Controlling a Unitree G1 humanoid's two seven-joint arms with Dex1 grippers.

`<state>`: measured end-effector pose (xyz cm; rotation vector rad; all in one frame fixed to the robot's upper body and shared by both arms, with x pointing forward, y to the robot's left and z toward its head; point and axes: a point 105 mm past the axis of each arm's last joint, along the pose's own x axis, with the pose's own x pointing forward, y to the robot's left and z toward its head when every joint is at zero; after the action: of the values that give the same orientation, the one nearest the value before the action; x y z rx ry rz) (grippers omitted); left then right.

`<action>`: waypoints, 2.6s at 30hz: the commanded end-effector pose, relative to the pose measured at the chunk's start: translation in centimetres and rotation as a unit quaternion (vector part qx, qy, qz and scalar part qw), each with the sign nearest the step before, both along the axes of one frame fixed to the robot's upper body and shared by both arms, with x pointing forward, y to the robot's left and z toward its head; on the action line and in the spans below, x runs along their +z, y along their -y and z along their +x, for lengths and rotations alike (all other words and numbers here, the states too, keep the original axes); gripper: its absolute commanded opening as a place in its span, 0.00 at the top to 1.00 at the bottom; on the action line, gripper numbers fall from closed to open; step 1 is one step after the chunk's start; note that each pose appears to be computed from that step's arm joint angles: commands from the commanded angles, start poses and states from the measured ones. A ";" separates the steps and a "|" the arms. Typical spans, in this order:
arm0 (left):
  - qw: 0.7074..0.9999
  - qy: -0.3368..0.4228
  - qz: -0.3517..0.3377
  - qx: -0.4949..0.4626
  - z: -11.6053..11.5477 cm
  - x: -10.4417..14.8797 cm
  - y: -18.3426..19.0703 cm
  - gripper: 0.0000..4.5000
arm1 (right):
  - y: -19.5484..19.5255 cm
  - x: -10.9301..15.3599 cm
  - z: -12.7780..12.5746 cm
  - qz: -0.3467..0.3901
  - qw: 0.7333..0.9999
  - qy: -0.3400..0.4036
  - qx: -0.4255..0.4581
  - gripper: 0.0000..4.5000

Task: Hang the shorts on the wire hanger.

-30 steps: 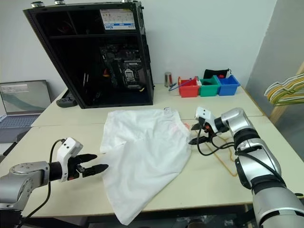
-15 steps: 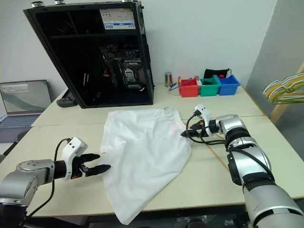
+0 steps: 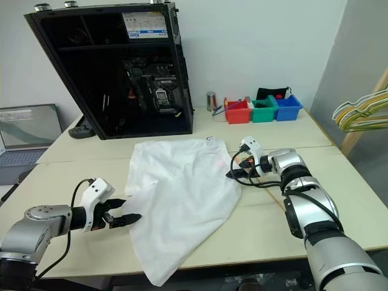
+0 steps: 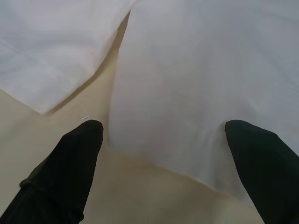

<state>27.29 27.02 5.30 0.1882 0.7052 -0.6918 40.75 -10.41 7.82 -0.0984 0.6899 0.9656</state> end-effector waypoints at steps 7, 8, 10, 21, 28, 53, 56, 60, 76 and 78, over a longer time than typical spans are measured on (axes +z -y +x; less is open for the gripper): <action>1.000 0.022 0.014 -0.014 0.6 0.9 0.0 0.12 | -0.7 0.8 0.3 0.014 1.000 0.017 0.005 0.09; 1.000 0.022 0.014 -0.014 0.6 0.9 0.0 0.17 | -0.8 0.7 0.3 0.014 1.000 0.016 0.009 0.09; 1.000 0.018 0.013 -0.018 0.5 0.8 0.2 0.21 | -1.0 0.6 0.1 0.014 1.000 0.013 0.015 0.09; 0.999 0.022 0.014 -0.025 0.9 0.6 0.4 0.68 | -0.6 0.7 0.4 0.016 1.000 0.017 0.000 0.57; 0.999 0.027 0.021 -0.042 2.2 0.6 0.7 0.99 | 0.1 0.2 0.2 0.020 1.000 0.007 -0.016 0.90; 0.965 0.121 0.214 -0.087 13.1 5.4 -0.5 0.99 | -1.0 1.5 -7.8 0.054 0.982 -0.077 -0.167 0.90; 0.963 0.120 0.224 -0.088 13.2 5.5 -0.7 0.99 | -1.7 1.4 -8.9 0.038 0.980 -0.088 -0.174 0.90; 0.960 0.112 0.235 -0.102 12.8 5.0 -0.8 0.99 | -2.1 1.2 -9.3 0.030 0.979 -0.097 -0.178 0.90; 0.959 0.167 0.204 -0.099 11.5 10.2 -3.6 0.40 | 0.2 5.3 -7.4 -0.050 0.988 0.069 -0.128 0.24; 0.958 0.180 0.193 -0.115 10.5 11.9 -3.8 0.34 | 0.6 6.7 -7.7 -0.072 0.986 0.115 -0.102 0.19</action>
<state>37.94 30.87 13.68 0.7396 0.5600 -0.7006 32.85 -11.74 11.54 -0.1714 0.6900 0.6454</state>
